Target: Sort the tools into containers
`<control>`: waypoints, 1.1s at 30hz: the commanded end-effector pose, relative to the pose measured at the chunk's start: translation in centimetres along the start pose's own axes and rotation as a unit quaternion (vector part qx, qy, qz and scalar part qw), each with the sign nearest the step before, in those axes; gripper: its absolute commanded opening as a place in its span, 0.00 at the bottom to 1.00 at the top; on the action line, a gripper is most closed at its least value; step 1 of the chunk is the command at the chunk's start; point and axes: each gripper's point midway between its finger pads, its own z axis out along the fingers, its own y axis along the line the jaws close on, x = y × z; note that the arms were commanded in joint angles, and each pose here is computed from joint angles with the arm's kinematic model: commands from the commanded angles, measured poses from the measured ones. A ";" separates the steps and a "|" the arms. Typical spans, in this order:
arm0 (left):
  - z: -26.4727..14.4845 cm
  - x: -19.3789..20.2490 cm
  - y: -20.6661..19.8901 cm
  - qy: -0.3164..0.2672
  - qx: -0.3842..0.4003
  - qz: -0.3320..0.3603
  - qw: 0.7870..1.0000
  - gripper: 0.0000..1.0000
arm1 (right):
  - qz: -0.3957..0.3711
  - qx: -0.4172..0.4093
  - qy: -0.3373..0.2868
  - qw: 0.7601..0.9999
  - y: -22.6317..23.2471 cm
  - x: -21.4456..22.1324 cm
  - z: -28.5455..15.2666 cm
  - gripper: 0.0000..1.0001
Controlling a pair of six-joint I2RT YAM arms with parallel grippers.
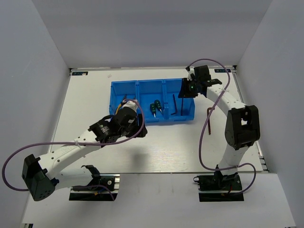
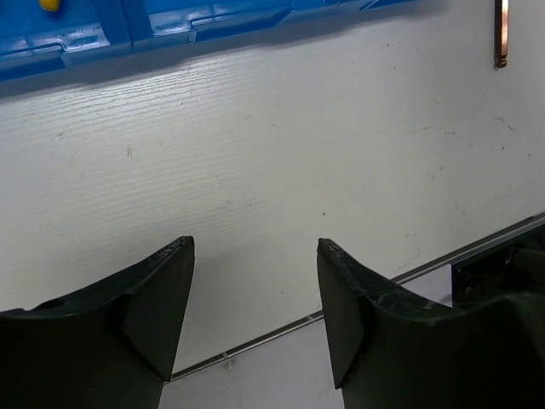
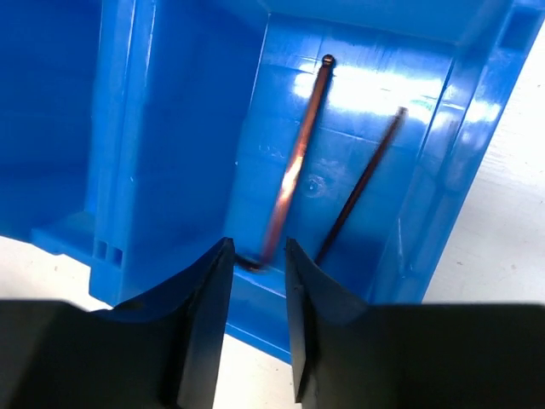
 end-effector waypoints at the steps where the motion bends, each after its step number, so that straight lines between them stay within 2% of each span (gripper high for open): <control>1: -0.5 -0.9 -1.1 -0.019 0.024 -0.012 0.999 0.70 | -0.020 -0.009 -0.032 0.999 0.9 -2.1 -1.6 0.38; 4: -0.2 -0.8 -1.2 -0.015 0.026 -0.007 1.000 0.70 | -0.024 -0.019 -0.037 0.999 1.7 -2.5 -2.8 0.37; 5: -0.1 -0.9 -1.3 -0.015 0.026 -0.002 1.000 0.70 | -0.025 -0.025 -0.051 0.998 2.3 -3.2 -4.5 0.27; 6: -0.1 -0.9 -1.3 -0.015 0.026 -0.002 1.000 0.70 | -0.022 -0.019 -0.048 0.998 2.1 -3.0 -4.6 0.21; 7: 0.2 -0.8 -1.3 -0.011 0.023 -0.001 1.000 0.70 | -0.032 -0.018 -0.081 0.996 2.9 -4.3 -7.1 0.15; 9: 0.2 -0.8 -1.3 -0.011 0.023 -0.001 1.000 0.67 | -0.034 0.056 -0.094 0.993 0.2 -4.1 -8.4 0.00; 10: -0.1 -1.0 -1.3 -0.016 0.027 -0.002 1.000 0.64 | -0.035 0.079 -0.116 0.989 -0.3 -4.5 -10.6 0.00; 11: 0.2 -0.2 -0.8 -0.008 0.020 -0.001 1.000 0.59 | -0.026 0.144 -0.104 0.984 -2.7 -3.4 -11.5 0.00; 12: 0.1 -0.6 -1.0 -0.018 0.028 -0.003 0.999 0.55 | -0.014 0.170 -0.096 0.981 -4.4 -2.5 -12.0 0.00; 13: 0.2 -0.2 -0.8 -0.014 0.025 -0.002 1.000 0.51 | -0.008 0.187 -0.080 0.979 -5.3 -0.9 -12.5 0.00; 14: 0.2 -0.1 -0.7 -0.016 0.027 -0.007 0.999 0.41 | -0.008 0.213 -0.086 0.973 -6.4 -0.6 -13.7 0.00; 15: 0.2 -0.1 -0.7 -0.016 0.027 -0.007 0.999 0.36 | 0.004 0.233 -0.068 0.970 -8.1 1.4 -14.0 0.00; 18: 0.4 0.2 -0.8 -0.013 0.032 -0.007 0.999 0.20 | 0.021 0.255 -0.029 0.966 -10.1 4.3 -14.5 0.00; 19: 0.4 0.2 -0.8 -0.013 0.032 -0.007 0.999 0.20 | 0.027 0.254 -0.015 0.967 -10.7 5.3 -14.3 0.10; 21: 0.4 0.2 -0.8 -0.013 0.031 -0.002 0.999 0.30 | 0.030 0.244 0.018 0.969 -11.5 7.1 -13.1 0.19; 22: 0.2 -0.2 -1.0 -0.017 0.035 -0.002 0.999 0.40 | 0.031 0.230 0.030 0.972 -11.5 7.8 -12.6 0.29; 24: 0.2 0.0 -0.9 -0.014 0.032 -0.002 0.999 0.63 | 0.031 0.212 0.076 0.974 -12.0 9.6 -11.1 0.35; 25: 0.2 0.0 -0.9 -0.014 0.032 -0.002 0.999 0.67 | 0.038 0.203 0.093 0.974 -12.2 10.4 -10.2 0.38; 28: -0.1 0.0 -0.8 -0.013 0.031 -0.002 0.999 0.71 | 0.026 0.169 0.124 0.977 -12.2 11.5 -8.5 0.41; 33: -0.4 0.0 -0.8 -0.013 0.032 -0.011 0.999 0.72 | 0.012 0.182 0.155 0.971 -14.1 12.7 -6.3 0.43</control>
